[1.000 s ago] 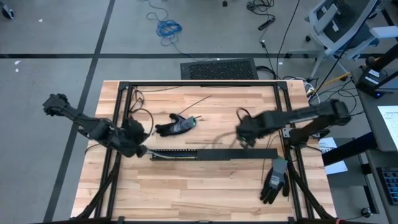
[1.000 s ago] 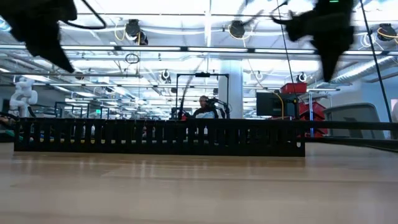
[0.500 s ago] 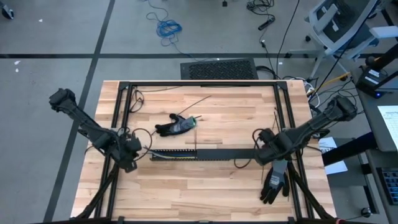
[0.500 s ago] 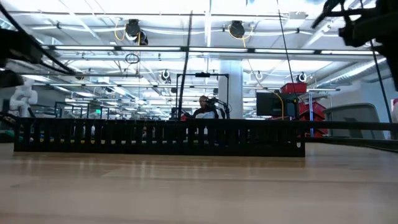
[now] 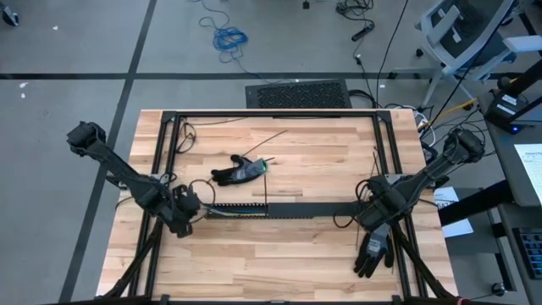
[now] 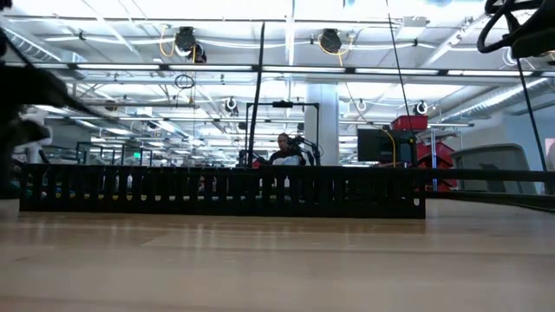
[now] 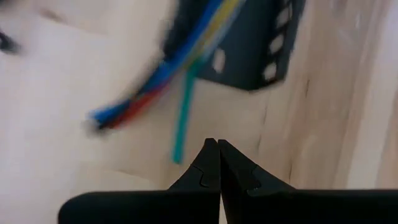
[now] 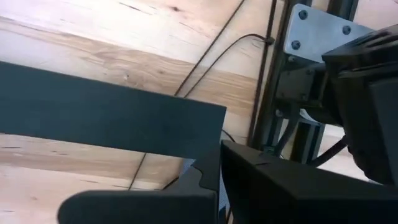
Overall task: Ziptie cables
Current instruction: Close the black cable duct lid
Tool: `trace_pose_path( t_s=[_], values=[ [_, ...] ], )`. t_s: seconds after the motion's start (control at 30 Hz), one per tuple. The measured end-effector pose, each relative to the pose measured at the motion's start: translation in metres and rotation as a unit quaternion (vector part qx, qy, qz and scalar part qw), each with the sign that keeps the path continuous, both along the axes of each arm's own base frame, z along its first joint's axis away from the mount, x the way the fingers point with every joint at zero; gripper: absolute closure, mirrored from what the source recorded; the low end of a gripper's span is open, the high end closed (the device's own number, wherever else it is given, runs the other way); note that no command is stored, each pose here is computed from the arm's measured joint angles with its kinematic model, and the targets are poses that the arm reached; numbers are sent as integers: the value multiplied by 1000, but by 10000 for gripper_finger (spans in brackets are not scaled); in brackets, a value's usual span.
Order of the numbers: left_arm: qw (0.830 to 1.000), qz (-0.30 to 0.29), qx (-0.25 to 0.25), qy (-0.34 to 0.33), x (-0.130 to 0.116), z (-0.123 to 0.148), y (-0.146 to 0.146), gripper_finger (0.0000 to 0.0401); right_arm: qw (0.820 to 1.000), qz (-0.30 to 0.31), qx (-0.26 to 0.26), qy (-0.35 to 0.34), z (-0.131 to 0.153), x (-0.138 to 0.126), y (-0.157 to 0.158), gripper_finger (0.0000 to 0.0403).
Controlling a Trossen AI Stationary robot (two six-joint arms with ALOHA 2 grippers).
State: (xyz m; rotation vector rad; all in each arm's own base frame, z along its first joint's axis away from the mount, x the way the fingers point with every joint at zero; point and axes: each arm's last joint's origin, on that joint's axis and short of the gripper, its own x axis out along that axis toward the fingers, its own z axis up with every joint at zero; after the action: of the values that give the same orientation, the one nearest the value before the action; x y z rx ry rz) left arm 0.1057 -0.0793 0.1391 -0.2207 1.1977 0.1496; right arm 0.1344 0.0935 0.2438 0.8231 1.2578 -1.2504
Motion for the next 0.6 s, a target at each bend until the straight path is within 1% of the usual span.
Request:
trace_pose_path(
  t_s=[0.07,0.13,0.27,0.37,0.43,0.5,0.53,0.6],
  values=[
    [1000,-6,-19,-10,3,-8,-2,401,1000,-2,-3,5,1,-2,-2,403],
    [999,-10,-25,-22,6,-15,-4,401,1000,-3,-7,10,3,-4,-3,403],
    [999,7,-7,-32,12,-19,-3,401,1000,-2,-10,13,6,-8,-6,403],
    [999,-2,7,-33,15,-21,-2,401,999,-13,18,27,7,-11,-5,403],
    [999,-2,12,-38,18,-22,-1,401,997,-38,47,52,5,-13,-4,403],
    [999,7,12,-44,20,-23,0,401,990,-88,68,81,1,-15,-2,403],
    [999,11,12,-43,21,-23,0,401,988,-107,68,84,-1,-13,0,403],
    [999,13,13,-43,21,-24,1,401,987,-131,51,79,-6,-9,5,403]
  ],
)
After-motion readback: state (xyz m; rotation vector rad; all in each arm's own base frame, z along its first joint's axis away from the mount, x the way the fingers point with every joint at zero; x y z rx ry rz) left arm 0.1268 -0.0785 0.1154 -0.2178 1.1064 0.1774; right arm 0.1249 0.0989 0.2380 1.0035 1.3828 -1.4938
